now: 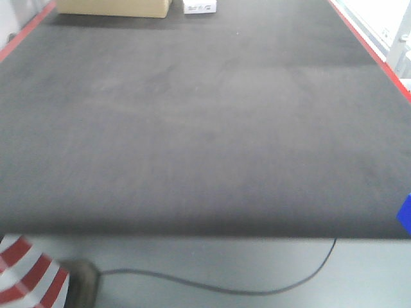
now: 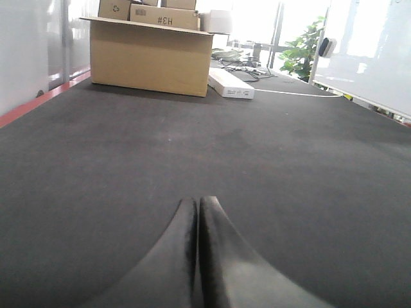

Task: Pour parts from conveyor to right shelf
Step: 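Drive away from the conveyor holding the block in the right gripper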

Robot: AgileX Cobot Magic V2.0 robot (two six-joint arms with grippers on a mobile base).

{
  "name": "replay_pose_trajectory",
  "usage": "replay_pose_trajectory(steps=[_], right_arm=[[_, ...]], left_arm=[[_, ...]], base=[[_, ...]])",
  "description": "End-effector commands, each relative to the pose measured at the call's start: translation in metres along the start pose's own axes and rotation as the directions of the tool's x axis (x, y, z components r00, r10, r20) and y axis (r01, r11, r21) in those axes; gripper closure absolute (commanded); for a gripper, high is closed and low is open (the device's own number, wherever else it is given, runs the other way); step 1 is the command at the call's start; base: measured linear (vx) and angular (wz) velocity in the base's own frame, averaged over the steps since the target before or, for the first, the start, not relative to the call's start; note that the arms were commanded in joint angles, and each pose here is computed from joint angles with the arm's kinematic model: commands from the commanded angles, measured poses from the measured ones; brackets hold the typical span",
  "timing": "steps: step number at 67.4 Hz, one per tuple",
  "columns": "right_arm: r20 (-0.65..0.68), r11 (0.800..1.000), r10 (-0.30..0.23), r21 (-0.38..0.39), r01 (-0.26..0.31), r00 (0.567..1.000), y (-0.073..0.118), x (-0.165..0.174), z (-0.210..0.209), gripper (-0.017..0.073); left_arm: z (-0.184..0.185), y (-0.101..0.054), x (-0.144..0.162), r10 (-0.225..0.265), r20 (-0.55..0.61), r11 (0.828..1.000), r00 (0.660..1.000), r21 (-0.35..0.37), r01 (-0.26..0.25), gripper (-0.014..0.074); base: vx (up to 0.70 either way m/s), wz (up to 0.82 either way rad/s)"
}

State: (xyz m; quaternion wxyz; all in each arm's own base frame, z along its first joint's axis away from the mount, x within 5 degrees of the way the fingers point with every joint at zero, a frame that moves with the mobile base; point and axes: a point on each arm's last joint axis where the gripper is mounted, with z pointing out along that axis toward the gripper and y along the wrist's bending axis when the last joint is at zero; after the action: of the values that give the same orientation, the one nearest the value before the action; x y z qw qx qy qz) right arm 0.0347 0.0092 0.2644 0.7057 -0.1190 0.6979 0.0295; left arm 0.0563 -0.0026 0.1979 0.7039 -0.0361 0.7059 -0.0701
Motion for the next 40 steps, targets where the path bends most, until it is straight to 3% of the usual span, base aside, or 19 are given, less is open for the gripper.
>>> replay_pose_trajectory(steps=[1, 40], right_arm=[[0.106, 1.0, -0.007, 0.027, 0.004, 0.994, -0.0028, -0.0161, -0.0035, 0.0561], [0.105, 1.0, -0.006, 0.027, 0.003, 0.994, -0.0027, -0.016, -0.0035, 0.0561]], left_arm=[[0.0002, -0.0004, 0.0001, -0.014, 0.059, 1.0, 0.998, 0.015, 0.013, 0.06], [0.0002, -0.0004, 0.0001, -0.014, 0.059, 1.0, 0.998, 0.015, 0.013, 0.06]], base=[[-0.44, 0.11], [-0.37, 0.05]])
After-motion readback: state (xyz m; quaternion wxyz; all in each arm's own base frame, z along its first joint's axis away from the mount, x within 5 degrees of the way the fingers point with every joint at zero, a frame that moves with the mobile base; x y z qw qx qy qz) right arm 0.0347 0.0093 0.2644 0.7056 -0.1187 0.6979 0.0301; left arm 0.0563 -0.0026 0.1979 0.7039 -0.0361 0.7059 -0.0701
